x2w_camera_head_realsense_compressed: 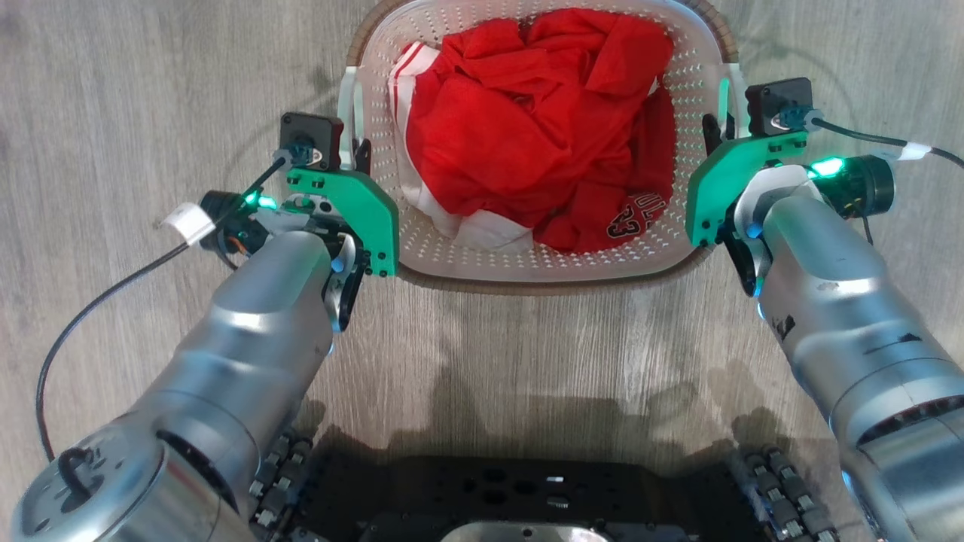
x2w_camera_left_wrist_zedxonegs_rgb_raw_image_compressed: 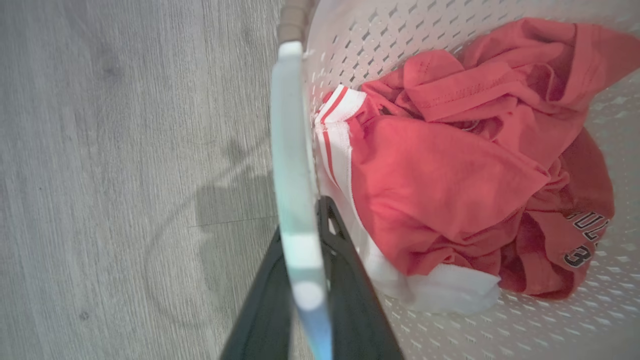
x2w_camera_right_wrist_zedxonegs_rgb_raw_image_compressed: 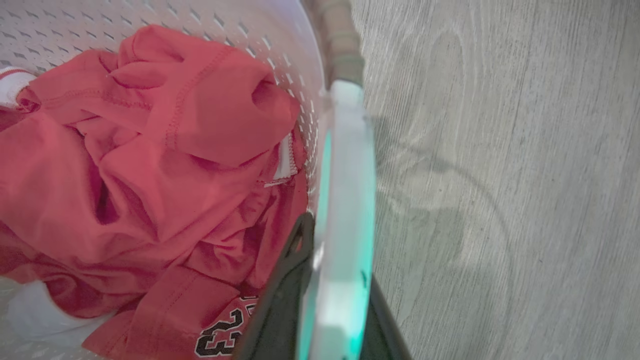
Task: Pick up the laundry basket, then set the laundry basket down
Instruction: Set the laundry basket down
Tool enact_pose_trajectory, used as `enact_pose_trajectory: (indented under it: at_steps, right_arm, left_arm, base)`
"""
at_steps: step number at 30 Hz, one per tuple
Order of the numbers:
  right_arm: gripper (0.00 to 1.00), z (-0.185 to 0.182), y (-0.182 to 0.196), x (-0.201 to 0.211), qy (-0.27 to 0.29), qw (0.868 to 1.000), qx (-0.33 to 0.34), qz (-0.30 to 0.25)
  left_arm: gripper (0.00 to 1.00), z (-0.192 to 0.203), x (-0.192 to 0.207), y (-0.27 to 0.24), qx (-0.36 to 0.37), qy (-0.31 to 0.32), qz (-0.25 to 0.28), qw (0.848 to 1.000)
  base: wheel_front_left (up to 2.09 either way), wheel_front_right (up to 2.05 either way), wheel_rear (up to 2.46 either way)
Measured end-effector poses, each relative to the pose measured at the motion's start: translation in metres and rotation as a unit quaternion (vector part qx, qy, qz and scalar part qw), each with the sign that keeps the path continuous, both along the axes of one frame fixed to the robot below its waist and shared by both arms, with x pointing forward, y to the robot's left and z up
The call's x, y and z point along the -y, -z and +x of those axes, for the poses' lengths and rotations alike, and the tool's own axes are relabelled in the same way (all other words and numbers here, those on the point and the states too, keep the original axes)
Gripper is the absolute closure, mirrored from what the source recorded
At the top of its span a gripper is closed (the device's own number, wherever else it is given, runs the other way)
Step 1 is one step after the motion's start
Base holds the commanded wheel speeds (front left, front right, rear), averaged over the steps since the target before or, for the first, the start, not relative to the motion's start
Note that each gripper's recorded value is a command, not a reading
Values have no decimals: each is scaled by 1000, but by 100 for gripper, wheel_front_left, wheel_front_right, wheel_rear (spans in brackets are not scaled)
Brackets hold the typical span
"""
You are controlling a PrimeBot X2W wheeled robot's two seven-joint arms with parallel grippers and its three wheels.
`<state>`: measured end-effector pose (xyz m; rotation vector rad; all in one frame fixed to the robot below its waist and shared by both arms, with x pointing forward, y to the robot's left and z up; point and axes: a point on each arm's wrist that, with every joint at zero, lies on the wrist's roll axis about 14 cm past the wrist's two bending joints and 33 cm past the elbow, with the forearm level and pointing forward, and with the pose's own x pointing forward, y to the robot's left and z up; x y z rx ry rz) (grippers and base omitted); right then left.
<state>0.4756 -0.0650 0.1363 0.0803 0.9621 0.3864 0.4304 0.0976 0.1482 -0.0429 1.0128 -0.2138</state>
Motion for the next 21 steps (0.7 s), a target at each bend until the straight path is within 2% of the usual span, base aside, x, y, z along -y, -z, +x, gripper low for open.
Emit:
enact_pose_trajectory:
  at_steps: [14, 15, 16, 17, 18, 19, 20, 21]
  right_arm:
    - [100, 1, 1, -1, 0, 1000, 1, 2]
    - [97, 1, 1, -1, 0, 1000, 1, 2]
    - [89, 1, 1, -1, 0, 1000, 1, 2]
    - [77, 1, 1, -1, 0, 1000, 1, 2]
    - [62, 1, 0, -1, -1, 1000, 1, 1]
    - [52, 0, 0, -2, -5, 1000, 2, 0]
    - [22, -1, 0, 0, -6, 1000, 0, -2]
    - [0, -2, 0, 1, -6, 1000, -1, -4]
  left_arm:
    - [100, 2, 0, 1, 0, 1, 1, 1000]
    - [100, 1, 0, 1, 0, 1, 1, 1000]
    - [100, 1, -1, 1, -1, -1, 1, 1000]
    - [80, 2, -1, 1, 0, -2, 0, 1000]
    - [71, 2, -1, 0, 1, -2, 2, 1000]
    - [71, 2, -2, 0, 2, -2, 6, 1000]
    - [53, 3, -4, 0, 2, -3, 10, 1000]
    - [12, 3, -5, -1, 3, -3, 11, 1000]
  base:
    - [0, 0, 0]
    - [0, 0, 0]
    - [0, 0, 0]
    - [0, 0, 0]
    - [0, 0, 0]
    - [0, 0, 0]
    - [0, 0, 0]
    - [0, 0, 0]
